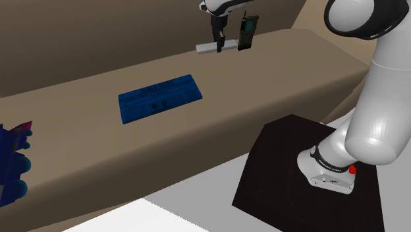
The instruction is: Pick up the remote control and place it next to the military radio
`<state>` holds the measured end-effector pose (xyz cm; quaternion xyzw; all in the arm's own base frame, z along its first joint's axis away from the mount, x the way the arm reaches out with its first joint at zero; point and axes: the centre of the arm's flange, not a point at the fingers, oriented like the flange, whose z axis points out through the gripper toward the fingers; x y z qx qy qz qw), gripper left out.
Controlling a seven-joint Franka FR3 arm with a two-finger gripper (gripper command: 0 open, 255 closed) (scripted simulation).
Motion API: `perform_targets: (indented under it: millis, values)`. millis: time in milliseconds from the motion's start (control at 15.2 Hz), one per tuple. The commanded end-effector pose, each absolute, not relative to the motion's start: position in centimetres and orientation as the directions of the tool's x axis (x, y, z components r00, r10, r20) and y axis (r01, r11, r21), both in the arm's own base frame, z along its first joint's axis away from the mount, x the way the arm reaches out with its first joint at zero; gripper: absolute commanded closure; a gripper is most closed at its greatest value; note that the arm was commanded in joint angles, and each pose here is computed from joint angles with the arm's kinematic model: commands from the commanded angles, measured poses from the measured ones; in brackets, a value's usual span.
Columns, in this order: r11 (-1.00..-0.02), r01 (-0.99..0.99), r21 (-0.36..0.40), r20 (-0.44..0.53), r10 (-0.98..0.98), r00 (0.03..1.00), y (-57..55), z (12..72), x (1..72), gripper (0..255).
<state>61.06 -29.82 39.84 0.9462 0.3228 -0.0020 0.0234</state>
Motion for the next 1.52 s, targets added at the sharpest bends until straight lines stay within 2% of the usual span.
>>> perform_targets:
  millis: [0,528,594,924,1188,1452]
  values:
    - [-0.790,0.611,0.044,-0.018,0.611,0.792,-29.7,38.9,60.9,255]
    - [-0.790,0.611,0.044,-0.018,0.611,0.792,-29.7,38.9,60.9,255]
    - [-0.790,0.611,0.044,-0.018,0.611,0.792,-29.7,38.9,60.9,0]
    - [-0.790,0.611,0.044,-0.018,0.611,0.792,-29.7,38.9,60.9,0]
    - [-0.790,0.611,0.044,-0.018,0.611,0.792,-29.5,43.9,60.9,0]
    - [-0.790,0.611,0.044,-0.018,0.611,0.792,-29.5,43.9,60.9,0]
